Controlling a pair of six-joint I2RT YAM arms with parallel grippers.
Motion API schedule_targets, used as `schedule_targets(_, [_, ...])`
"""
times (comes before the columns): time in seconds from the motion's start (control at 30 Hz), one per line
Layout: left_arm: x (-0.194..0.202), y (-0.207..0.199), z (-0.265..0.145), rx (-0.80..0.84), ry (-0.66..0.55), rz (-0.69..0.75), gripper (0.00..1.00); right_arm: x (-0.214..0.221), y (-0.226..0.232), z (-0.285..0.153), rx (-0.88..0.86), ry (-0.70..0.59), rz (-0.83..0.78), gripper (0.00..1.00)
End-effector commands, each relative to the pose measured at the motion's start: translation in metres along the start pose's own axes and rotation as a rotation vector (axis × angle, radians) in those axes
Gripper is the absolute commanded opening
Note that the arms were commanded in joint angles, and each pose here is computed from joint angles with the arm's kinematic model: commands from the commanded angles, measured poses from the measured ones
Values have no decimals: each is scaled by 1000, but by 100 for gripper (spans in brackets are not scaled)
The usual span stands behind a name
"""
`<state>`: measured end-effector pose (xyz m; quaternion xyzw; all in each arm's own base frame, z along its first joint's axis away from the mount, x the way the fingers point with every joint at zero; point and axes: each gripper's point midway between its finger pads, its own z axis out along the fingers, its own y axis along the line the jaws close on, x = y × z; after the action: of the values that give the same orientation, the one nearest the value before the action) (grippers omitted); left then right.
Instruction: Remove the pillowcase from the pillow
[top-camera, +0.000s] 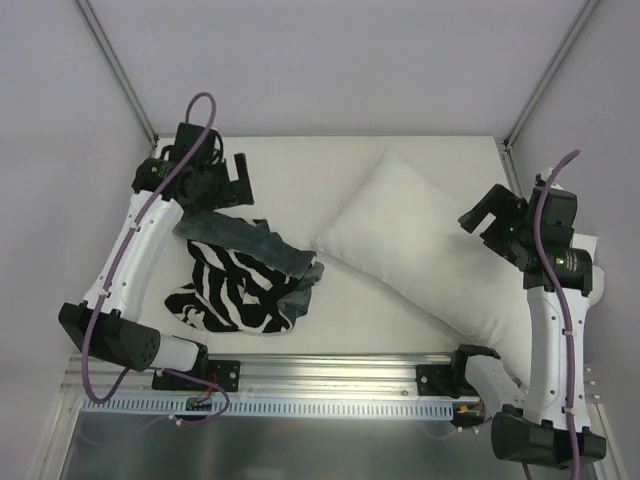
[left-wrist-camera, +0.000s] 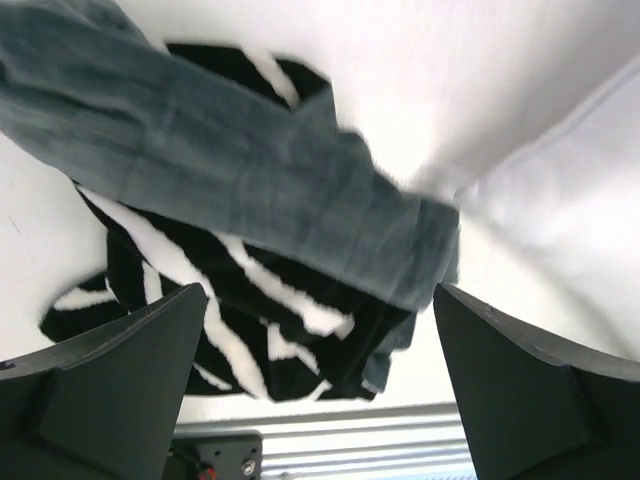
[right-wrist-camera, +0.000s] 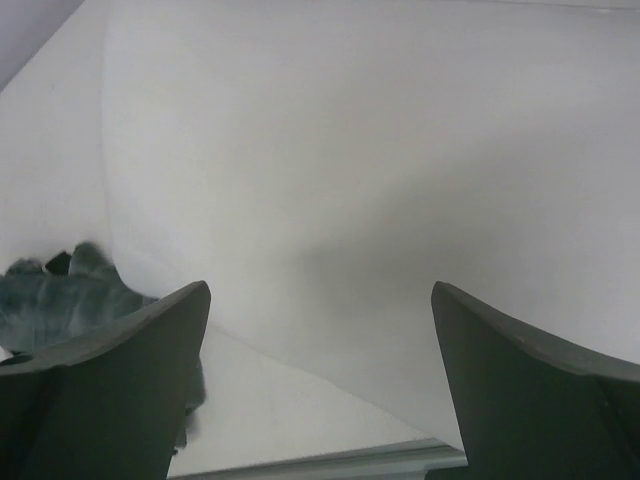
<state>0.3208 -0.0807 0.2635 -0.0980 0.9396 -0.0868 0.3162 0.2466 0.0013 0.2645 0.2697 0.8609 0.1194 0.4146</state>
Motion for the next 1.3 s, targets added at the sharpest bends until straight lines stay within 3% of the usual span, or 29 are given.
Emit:
schedule_targets(0.0, [47, -6, -2, -31, 48, 102, 99, 10, 14, -16, -53, 28, -157, 96])
schedule_targets(0.1, [102, -6, 15, -74, 134, 138, 99, 41, 7, -9, -16, 126, -278, 96])
schedule_targets(0.27, [187, -6, 59, -92, 312, 136, 99, 92, -6, 23, 15, 282, -281, 96])
schedule_targets(0.37, [206, -1, 85, -161, 349, 134, 85, 112, -3, 58, 12, 301, -254, 95])
schedule_targets(0.4, [208, 2, 91, -192, 352, 132, 69, 116, -4, 66, 18, 309, -245, 85])
schedule_targets(0.43, [213, 9, 101, -240, 378, 147, 35, 125, -8, 78, 45, 344, -229, 51])
schedule_targets(0.47, [211, 11, 106, -265, 375, 152, 24, 121, -2, 87, 35, 326, -216, 33])
schedule_targets(0.5, [207, 16, 111, -295, 370, 169, 11, 117, 3, 92, 31, 317, -197, 2])
schedule_targets(0.53, [206, 18, 119, -318, 389, 174, 0, 118, 5, 103, 44, 331, -192, 1])
schedule_targets(0.7, [162, 63, 147, -412, 406, 58, 0, 89, 43, 139, 16, 313, -157, 1])
schedule_targets(0.87, [98, 105, 150, -468, 319, -58, 0, 75, 89, 184, -27, 373, -130, 1])
schedule_targets(1.0, [58, 128, 146, -535, 261, -85, 0, 73, 113, 194, -61, 405, -132, 1])
schedule_targets(1.03, [52, 137, 144, -565, 250, -90, 0, 72, 115, 192, -64, 403, -137, 5])
schedule_targets(1.07, [48, 143, 142, -579, 249, -105, 0, 66, 118, 184, -79, 380, -150, 22])
schedule_targets(1.13, [37, 160, 135, -612, 230, -146, 0, 58, 116, 175, -78, 346, -166, 42])
schedule_targets(1.17, [32, 170, 131, -630, 223, -159, 0, 52, 116, 168, -86, 334, -183, 58])
schedule_targets(1.2, [24, 171, 125, -632, 202, -151, 0, 44, 119, 152, -109, 318, -191, 65])
schedule_targets(1.27, [16, 162, 112, -586, 172, -134, 11, 38, 119, 130, -119, 306, -212, 85])
